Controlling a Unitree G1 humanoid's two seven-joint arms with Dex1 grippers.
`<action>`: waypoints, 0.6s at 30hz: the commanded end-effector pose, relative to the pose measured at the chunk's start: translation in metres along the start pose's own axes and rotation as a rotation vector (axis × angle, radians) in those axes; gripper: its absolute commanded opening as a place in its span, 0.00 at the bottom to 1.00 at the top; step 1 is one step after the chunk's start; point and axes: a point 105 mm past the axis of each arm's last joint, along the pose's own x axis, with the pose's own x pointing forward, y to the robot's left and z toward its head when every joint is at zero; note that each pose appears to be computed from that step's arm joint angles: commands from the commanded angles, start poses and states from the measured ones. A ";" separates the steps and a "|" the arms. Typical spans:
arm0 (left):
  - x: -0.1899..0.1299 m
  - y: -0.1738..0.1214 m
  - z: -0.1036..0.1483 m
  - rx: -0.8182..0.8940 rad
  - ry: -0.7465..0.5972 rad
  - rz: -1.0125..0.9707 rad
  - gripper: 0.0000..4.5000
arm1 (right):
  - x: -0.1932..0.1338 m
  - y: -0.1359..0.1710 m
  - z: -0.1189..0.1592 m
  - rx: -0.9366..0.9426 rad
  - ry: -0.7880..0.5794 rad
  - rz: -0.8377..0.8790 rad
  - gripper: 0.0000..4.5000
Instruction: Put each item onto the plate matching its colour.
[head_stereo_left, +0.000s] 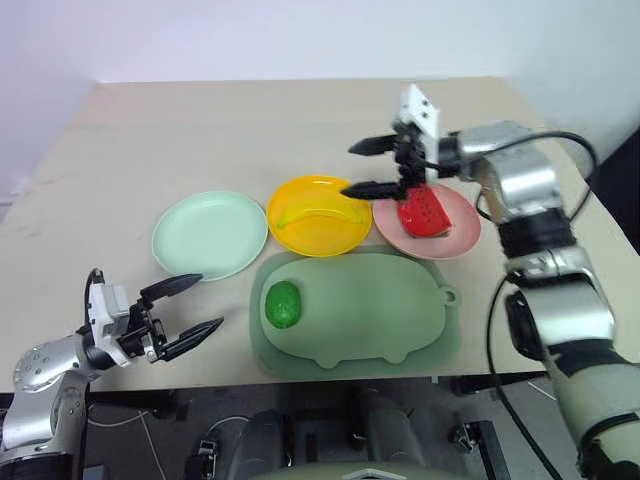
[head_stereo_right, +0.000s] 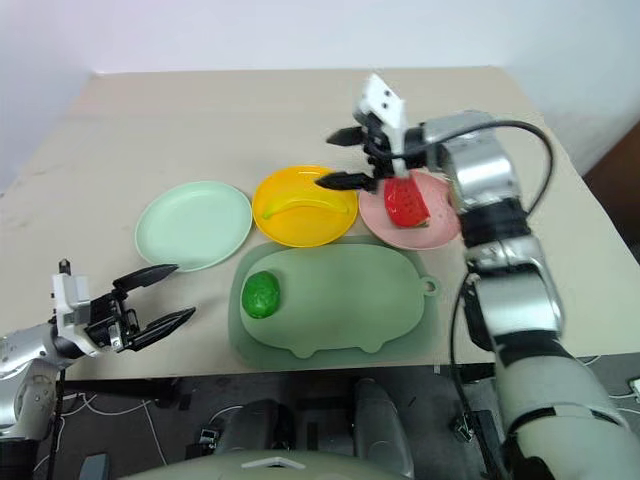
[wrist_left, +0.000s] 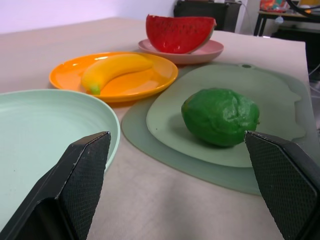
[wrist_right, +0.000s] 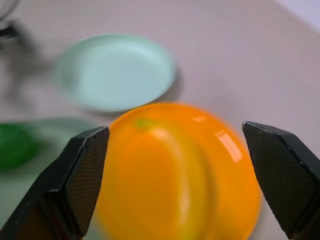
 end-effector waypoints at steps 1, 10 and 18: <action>0.005 0.000 0.008 0.030 -0.016 -0.032 1.00 | -0.029 0.017 0.009 -0.042 -0.026 0.054 0.99; 0.023 0.005 0.020 0.044 -0.019 -0.085 1.00 | -0.087 0.046 -0.018 0.018 -0.047 0.046 0.99; 0.057 -0.007 0.044 -0.031 -0.010 -0.063 1.00 | -0.111 0.078 -0.046 -0.037 -0.007 0.094 0.99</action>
